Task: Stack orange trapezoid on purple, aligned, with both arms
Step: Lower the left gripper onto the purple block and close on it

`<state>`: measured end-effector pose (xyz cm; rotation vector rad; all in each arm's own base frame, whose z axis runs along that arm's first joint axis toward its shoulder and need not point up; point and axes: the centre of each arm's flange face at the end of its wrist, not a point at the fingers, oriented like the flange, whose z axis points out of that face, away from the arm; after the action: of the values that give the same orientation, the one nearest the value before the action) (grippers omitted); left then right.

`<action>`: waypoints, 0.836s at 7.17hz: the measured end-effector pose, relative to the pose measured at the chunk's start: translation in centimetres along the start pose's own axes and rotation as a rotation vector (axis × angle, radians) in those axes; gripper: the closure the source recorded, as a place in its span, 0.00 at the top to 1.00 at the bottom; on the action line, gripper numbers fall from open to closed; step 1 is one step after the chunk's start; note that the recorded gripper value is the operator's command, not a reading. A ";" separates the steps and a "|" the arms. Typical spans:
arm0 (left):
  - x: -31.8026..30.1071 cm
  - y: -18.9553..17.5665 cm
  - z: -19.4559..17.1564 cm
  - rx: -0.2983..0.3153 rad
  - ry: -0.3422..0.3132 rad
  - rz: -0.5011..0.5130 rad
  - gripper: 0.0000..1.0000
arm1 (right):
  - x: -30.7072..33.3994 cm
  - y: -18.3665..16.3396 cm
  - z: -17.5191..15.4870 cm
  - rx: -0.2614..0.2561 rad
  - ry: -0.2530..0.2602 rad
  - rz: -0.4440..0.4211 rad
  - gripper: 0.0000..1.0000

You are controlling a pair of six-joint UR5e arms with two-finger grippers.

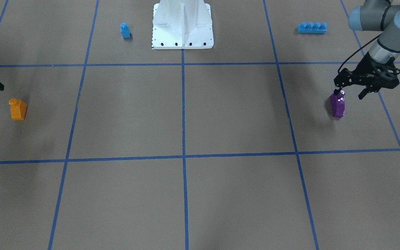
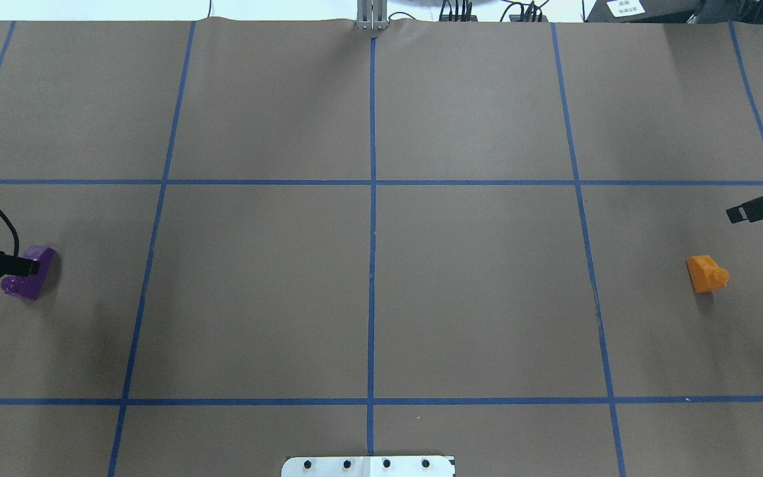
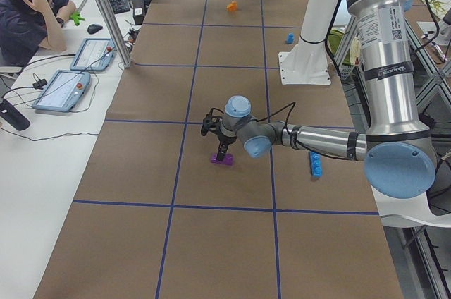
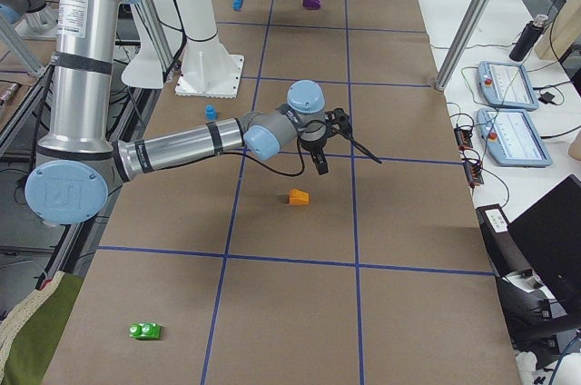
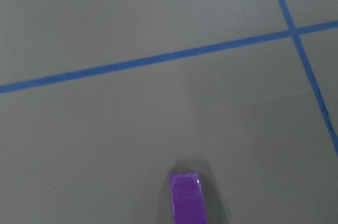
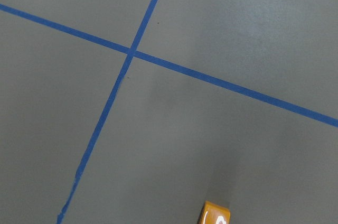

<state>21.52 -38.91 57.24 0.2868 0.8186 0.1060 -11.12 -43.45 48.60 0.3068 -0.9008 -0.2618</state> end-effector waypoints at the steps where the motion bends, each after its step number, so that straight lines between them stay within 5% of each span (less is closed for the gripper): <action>1: 0.0 0.5 0.9 -0.009 -0.015 0.002 0.92 | 0.0 0.0 0.0 0.002 0.000 -0.001 1.00; 4: 0.3 1.5 2.5 -0.036 -0.030 0.019 0.63 | 0.0 0.0 0.0 0.002 0.001 -0.002 1.00; 6: 0.4 1.9 3.0 -0.048 -0.031 0.026 0.61 | 0.0 0.0 0.1 0.002 0.000 -0.002 1.00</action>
<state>24.03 -37.66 59.40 0.2539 0.7809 0.1453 -11.17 -43.43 48.64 0.3094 -0.9003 -0.2630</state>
